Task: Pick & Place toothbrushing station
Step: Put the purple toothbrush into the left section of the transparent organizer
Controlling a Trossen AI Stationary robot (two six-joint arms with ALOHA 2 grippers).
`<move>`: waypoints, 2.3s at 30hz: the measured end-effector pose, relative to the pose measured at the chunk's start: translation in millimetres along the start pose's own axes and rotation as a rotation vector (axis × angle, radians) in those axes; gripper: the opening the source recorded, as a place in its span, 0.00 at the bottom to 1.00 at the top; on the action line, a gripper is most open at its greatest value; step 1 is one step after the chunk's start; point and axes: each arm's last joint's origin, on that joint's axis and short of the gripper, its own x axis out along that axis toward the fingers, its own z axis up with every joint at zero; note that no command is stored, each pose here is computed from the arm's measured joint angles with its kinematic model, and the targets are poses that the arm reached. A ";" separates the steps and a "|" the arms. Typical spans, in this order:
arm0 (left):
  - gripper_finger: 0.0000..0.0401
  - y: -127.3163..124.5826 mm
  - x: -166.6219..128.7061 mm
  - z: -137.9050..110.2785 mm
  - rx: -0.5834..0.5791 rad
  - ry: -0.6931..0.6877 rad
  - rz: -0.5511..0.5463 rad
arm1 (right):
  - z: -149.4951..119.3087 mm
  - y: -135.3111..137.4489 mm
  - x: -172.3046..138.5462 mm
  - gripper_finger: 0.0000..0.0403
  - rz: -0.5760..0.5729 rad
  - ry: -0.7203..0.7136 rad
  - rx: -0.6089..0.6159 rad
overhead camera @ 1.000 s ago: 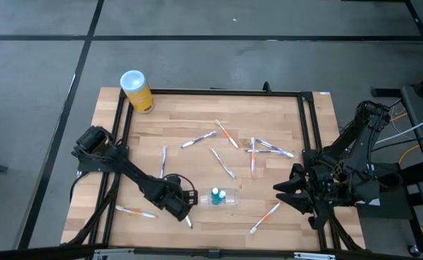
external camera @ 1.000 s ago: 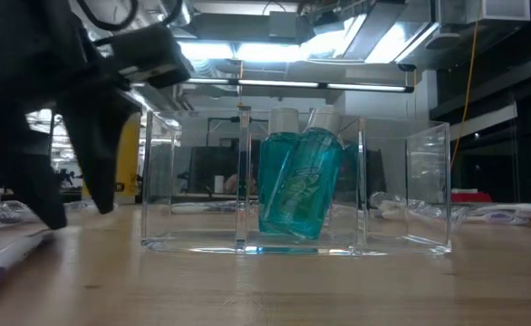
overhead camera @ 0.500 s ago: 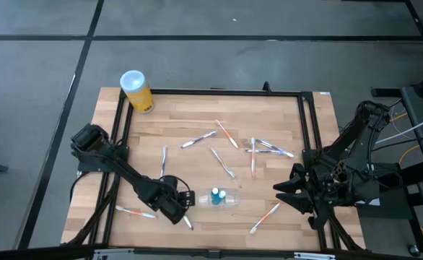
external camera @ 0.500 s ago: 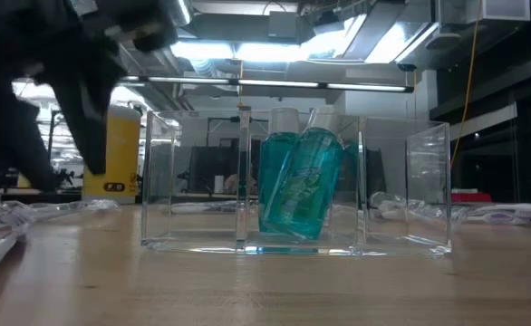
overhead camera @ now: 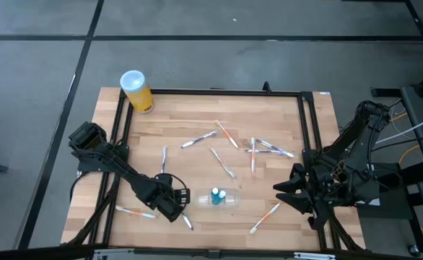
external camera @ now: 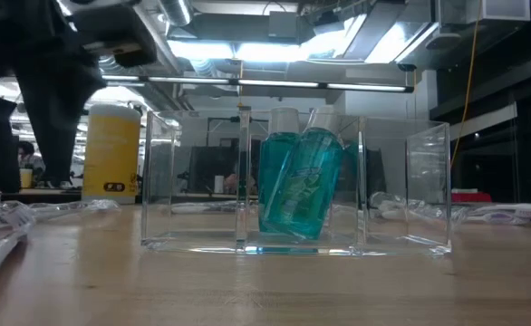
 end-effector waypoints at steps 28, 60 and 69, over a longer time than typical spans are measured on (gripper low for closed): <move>0.28 -4.0 31.3 1.2 -0.017 0.011 0.091 | 0.1 -0.4 0.0 0.37 -0.016 -0.008 -0.027; 0.00 -29.3 -17.6 45.8 0.097 -0.458 -0.303 | -0.6 0.8 -2.0 0.37 -0.008 -0.003 -0.006; 0.00 -32.3 -29.5 59.1 0.165 -0.419 -0.257 | -0.5 0.7 -1.9 0.37 -0.012 -0.005 -0.002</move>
